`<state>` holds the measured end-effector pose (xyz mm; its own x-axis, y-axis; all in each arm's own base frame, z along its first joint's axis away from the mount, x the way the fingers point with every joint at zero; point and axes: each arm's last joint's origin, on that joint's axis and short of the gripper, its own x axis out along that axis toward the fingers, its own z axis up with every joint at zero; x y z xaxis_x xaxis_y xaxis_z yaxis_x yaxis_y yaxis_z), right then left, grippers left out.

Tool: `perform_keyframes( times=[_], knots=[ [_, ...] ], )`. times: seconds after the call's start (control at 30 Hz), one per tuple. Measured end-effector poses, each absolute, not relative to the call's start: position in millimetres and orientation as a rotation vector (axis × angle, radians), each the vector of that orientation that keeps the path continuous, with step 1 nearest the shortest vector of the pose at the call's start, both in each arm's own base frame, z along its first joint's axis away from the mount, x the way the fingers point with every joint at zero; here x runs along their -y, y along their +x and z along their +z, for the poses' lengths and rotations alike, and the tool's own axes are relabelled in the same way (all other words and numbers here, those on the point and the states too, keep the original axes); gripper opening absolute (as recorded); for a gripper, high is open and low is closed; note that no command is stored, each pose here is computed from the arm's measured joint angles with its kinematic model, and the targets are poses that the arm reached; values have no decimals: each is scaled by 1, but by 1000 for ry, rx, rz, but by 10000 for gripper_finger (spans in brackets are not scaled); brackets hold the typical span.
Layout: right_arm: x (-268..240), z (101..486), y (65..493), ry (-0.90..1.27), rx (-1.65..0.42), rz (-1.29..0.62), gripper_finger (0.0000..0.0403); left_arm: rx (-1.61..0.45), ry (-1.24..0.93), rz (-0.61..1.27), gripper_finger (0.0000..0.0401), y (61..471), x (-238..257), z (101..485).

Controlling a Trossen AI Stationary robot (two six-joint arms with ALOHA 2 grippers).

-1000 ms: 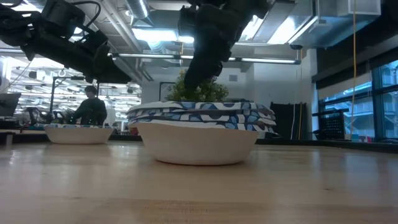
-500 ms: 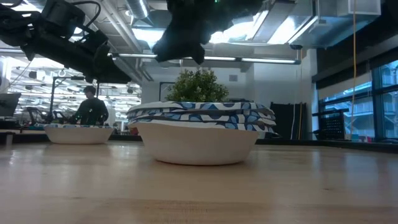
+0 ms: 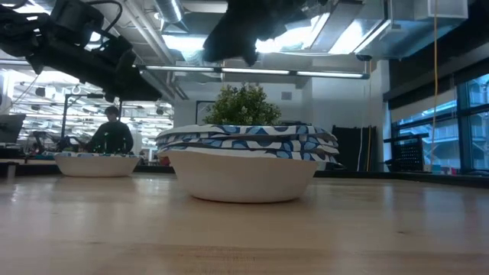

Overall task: Nest bowls inside each other
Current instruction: Stack the blue pattern bowl on the blue pattern bowl

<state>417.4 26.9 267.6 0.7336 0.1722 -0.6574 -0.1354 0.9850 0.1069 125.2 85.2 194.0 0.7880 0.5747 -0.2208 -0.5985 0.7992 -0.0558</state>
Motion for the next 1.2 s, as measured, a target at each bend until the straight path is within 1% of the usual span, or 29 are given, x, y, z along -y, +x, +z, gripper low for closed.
perform_keyframes(
  times=[0.17,0.3,0.5,0.63,0.73,0.8,0.9,1.0,1.2],
  knots=[
    [-23,301,391,0,-728,56,119,-172,-127,634,128,126,-85,196],
    [-19,327,362,-24,-683,-17,119,-161,-125,635,128,126,-86,197],
    [-14,337,307,9,-633,-116,119,-160,-124,635,128,126,-86,197],
    [-11,325,272,42,-622,-153,119,-160,-124,634,128,126,-86,197],
    [-8,312,247,40,-591,-215,119,-160,-124,634,128,126,-86,197],
    [-6,301,231,53,-550,-253,119,-160,-124,635,128,126,-86,197],
    [-4,285,210,70,-449,-254,119,-160,-124,635,128,126,-86,197],
    [-3,270,192,115,-343,-254,119,-160,-124,635,128,126,-86,197],
    [-1,234,168,148,-288,-263,119,-160,-124,634,128,126,-86,197]
  ],
)
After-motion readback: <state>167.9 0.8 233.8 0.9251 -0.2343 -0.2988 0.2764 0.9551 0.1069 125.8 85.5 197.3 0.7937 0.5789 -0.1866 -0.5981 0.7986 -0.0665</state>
